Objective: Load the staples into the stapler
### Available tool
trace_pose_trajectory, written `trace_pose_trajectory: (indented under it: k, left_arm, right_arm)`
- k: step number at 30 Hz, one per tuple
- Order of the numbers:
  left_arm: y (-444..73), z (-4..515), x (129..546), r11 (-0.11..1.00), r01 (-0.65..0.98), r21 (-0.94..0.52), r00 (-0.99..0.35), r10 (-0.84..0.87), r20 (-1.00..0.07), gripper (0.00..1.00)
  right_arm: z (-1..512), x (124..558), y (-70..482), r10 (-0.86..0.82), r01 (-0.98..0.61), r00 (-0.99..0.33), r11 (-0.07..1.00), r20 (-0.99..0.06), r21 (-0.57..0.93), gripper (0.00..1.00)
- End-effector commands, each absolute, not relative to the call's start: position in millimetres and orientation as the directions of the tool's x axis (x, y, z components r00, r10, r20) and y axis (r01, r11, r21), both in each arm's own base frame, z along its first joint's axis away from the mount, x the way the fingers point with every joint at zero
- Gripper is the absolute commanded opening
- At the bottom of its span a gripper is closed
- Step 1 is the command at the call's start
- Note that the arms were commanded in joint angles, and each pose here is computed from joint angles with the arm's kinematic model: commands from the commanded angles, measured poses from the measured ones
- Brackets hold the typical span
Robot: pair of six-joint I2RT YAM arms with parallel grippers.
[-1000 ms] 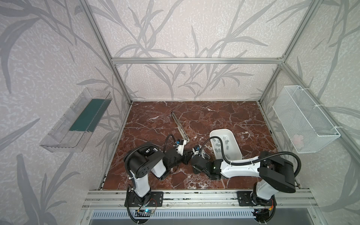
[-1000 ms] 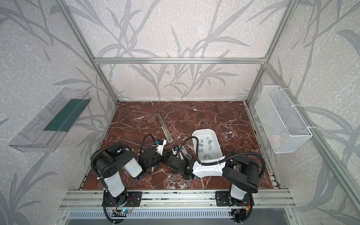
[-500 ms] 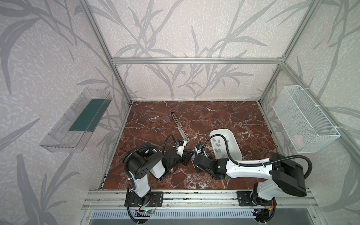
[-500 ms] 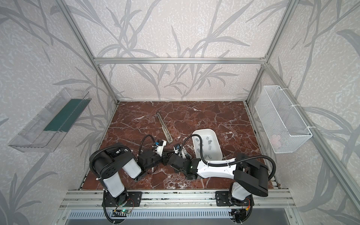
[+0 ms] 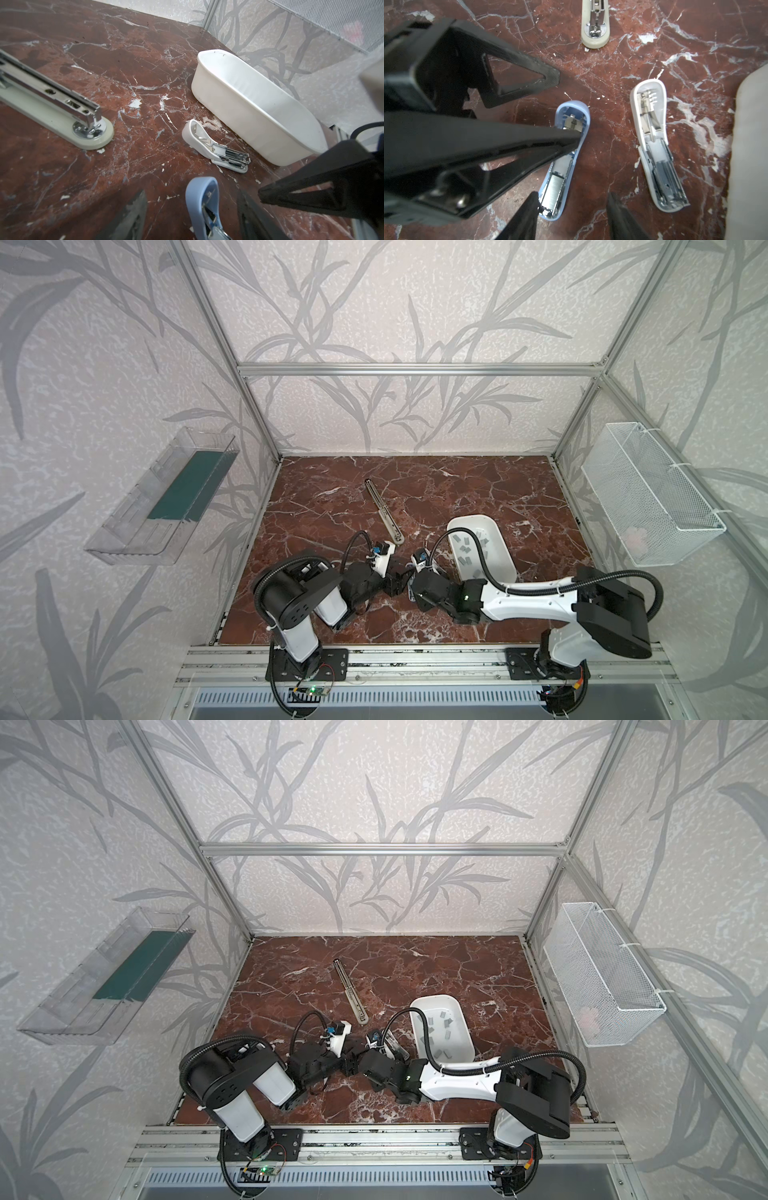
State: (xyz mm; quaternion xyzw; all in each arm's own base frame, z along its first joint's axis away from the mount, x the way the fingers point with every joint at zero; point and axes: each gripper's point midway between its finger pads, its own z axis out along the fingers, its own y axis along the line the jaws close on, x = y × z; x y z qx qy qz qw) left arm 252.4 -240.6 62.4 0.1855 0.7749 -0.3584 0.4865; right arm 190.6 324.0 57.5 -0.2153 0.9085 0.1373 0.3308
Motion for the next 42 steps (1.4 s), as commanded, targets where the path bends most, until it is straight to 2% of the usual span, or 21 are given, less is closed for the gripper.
trace_pose_trajectory:
  k: [1, 4, 9, 12, 14, 15, 17, 22, 27, 32, 36, 39, 42]
  left_arm:
    - [-224, 82, 261, 0.706, 0.607, -0.364, -0.401, -0.124, -0.908, 0.82]
    - [-202, 89, 267, 0.737, 0.538, -0.408, -0.406, -0.197, -0.892, 0.92]
    - [-166, 88, 275, 0.797, 0.362, -0.483, -0.486, -0.281, -0.828, 0.93]
    - [-127, 79, 275, 0.900, 0.106, -0.423, -0.575, -0.292, -0.765, 0.93]
    - [-94, 84, 265, 0.938, -0.030, -0.344, -0.559, -0.301, -0.773, 0.95]
    - [-83, 88, 262, 0.932, -0.070, -0.355, -0.523, -0.338, -0.783, 0.98]
    - [-81, 96, 254, 0.903, -0.044, -0.428, -0.466, -0.398, -0.791, 0.99]
    - [-65, 114, 236, 0.874, -0.078, -0.480, -0.416, -0.466, -0.781, 0.99]
    - [-45, 133, 219, 0.876, -0.140, -0.461, -0.394, -0.476, -0.786, 0.99]
    - [-28, 139, 207, 0.919, -0.160, -0.360, -0.398, -0.394, -0.829, 0.99]
    - [-39, 131, 211, 0.907, -0.134, -0.399, -0.415, -0.417, -0.809, 0.99]
    - [-40, 129, 215, 0.914, -0.139, -0.382, -0.427, -0.404, -0.809, 0.99]
    - [-45, 123, 217, 0.922, -0.136, -0.363, -0.468, -0.383, -0.796, 0.99]
  right_arm:
    - [51, 184, 331, -0.343, -0.518, -0.675, 0.851, -0.653, 0.089, 0.54]
    - [47, 179, 338, -0.354, -0.527, -0.677, 0.845, -0.646, 0.089, 0.54]
    - [31, 181, 339, -0.379, -0.501, -0.696, 0.865, -0.610, 0.033, 0.54]
    - [21, 182, 341, -0.405, -0.499, -0.700, 0.867, -0.588, -0.002, 0.51]
    - [18, 184, 345, -0.409, -0.498, -0.702, 0.867, -0.583, -0.009, 0.48]
    - [17, 184, 347, -0.410, -0.498, -0.702, 0.867, -0.583, -0.010, 0.45]
    - [17, 186, 352, -0.384, -0.478, -0.717, 0.879, -0.583, 0.009, 0.38]
    - [12, 189, 367, -0.383, -0.478, -0.725, 0.878, -0.573, 0.018, 0.28]
    - [6, 190, 381, -0.381, -0.473, -0.734, 0.881, -0.562, 0.020, 0.21]
    - [4, 189, 402, -0.378, -0.486, -0.737, 0.873, -0.560, 0.049, 0.21]
    - [2, 193, 415, -0.386, -0.490, -0.733, 0.871, -0.559, 0.042, 0.21]
    - [8, 196, 423, -0.391, -0.503, -0.722, 0.863, -0.571, 0.044, 0.26]
    - [25, 197, 427, -0.392, -0.517, -0.707, 0.854, -0.589, 0.052, 0.36]
